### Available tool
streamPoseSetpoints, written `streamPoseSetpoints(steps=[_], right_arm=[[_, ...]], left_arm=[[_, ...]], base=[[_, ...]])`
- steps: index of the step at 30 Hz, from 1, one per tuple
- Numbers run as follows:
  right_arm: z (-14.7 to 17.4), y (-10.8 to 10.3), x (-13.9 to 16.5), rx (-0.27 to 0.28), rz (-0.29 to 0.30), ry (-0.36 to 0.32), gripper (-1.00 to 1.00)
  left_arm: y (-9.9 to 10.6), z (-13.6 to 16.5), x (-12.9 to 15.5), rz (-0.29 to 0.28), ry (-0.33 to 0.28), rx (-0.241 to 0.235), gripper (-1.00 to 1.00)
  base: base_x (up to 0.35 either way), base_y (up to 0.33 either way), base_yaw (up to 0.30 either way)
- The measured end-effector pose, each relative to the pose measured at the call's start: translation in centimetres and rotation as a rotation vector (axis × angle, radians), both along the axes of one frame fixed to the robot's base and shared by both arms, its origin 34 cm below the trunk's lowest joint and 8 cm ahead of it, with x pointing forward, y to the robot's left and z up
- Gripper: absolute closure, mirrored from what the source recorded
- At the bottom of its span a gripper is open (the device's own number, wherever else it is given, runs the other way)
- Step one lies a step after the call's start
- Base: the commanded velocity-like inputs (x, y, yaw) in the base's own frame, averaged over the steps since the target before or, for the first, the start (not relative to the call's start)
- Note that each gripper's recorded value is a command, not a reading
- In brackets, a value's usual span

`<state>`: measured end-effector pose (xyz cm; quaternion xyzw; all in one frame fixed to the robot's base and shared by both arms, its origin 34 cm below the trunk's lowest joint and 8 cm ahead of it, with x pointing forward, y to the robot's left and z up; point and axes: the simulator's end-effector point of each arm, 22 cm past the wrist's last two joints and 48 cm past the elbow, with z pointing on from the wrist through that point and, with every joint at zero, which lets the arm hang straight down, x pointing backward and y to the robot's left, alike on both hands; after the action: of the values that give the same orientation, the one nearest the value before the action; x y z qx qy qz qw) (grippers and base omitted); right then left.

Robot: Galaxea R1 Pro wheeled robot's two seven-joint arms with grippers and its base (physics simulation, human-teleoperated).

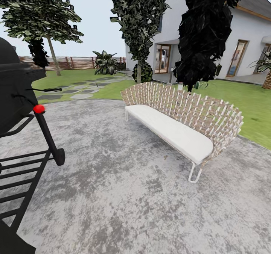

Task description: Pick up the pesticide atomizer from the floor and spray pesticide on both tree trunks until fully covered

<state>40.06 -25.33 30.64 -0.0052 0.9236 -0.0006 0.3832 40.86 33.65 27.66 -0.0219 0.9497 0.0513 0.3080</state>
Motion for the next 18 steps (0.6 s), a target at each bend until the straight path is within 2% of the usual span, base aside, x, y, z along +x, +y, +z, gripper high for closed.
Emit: streamPoseSetpoints(steps=[18], right_arm=[[0.02,0.02,0.04,0.0,0.0,-0.001,-1.0]], left_arm=[[-0.07,-0.01,0.0,-0.001,0.0,-0.001,-1.0]], base=[[0.339,-0.047,0.012]])
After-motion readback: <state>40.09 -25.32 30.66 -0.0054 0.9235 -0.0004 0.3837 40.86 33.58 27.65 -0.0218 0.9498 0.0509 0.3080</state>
